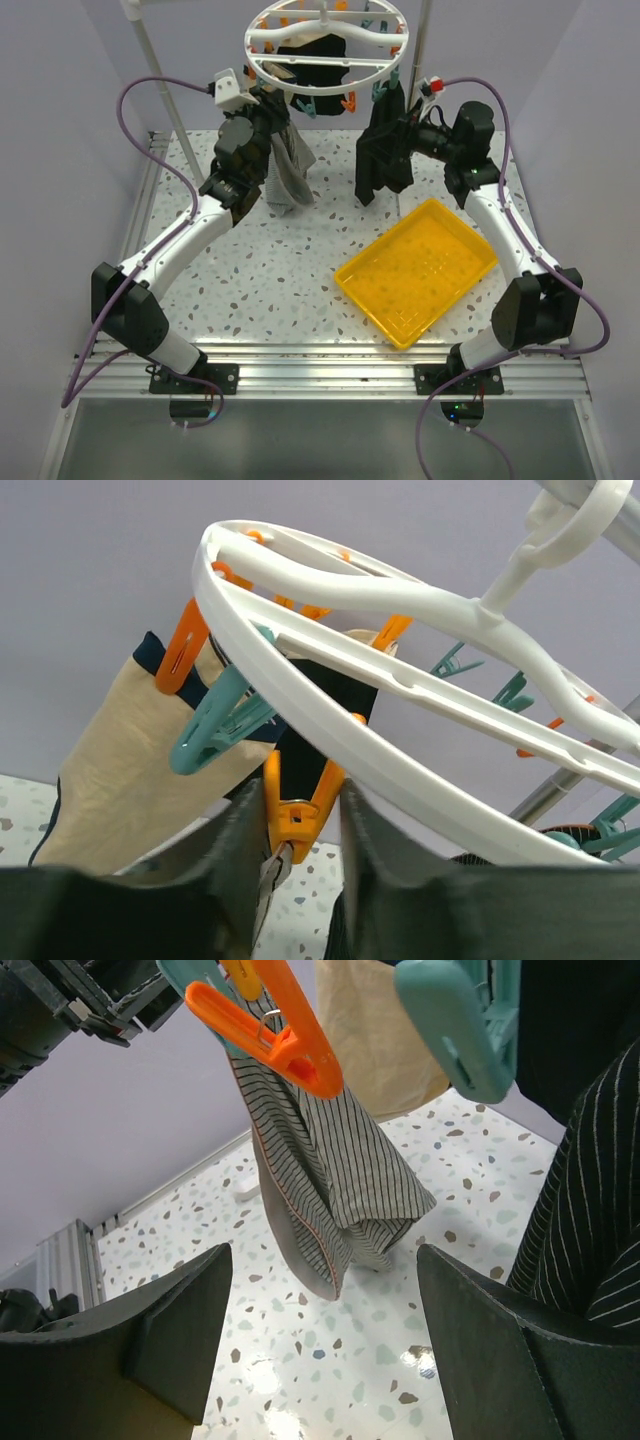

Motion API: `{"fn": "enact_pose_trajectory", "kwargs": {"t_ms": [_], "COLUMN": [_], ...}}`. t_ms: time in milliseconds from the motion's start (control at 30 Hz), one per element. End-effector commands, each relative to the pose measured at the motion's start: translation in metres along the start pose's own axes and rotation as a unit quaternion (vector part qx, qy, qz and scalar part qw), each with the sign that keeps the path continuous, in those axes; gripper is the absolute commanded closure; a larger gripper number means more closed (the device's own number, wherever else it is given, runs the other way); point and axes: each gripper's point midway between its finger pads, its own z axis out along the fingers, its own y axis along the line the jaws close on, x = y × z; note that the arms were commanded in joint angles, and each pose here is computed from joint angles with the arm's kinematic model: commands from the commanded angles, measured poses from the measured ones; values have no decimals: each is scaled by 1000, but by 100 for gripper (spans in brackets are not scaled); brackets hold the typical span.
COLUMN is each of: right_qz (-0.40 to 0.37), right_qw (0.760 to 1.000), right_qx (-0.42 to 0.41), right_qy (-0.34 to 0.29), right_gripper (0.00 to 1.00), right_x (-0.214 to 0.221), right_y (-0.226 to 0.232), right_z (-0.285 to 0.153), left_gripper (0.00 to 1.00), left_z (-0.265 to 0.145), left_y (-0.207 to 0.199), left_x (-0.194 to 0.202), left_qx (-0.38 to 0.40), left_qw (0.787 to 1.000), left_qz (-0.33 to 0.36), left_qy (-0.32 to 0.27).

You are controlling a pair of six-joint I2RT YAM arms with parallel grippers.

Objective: Remove the underwear clipped to the hanger

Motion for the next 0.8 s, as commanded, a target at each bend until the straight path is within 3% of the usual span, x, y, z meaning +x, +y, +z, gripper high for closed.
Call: {"fn": "enact_pose_trajectory", "kwargs": {"t_ms": [0,267,367,400,500,567,767], "right_qz": [-24,-26,-29,-28,-34,-46,-80], "right_qw": [999,999,999,999,999,999,996], "right_qx": [-4,-2,-2,-3,-7,-14,-45], "right_qy": [-24,-19,-18,-16,-9,-3,20], "right_gripper": [22,22,22,22,22,21,18], "right_x": [-18,-12,-12,-10,-7,-5,6], "right_y": [15,14,14,15,15,18,28], "right_z": [-6,-7,-9,-8,-10,-10,-16], "left_gripper": [74,94,80,66,41,31,14], "left_z": [2,-3,-6,-7,-12,-16,-35], "left_y": [-10,-11,-12,-13,-14,-14,-20], "left_x": [-25,-24,-27,-27,-30,-32,-35], "left_qx": [13,22,26,30,35,39,75], "left_qw": [999,999,999,999,998,998,997], "left_qz": [-11,-9,-12,-14,-14,-13,-5], "left_qy": [-44,-44,-44,-44,-40,-37,-18]}}
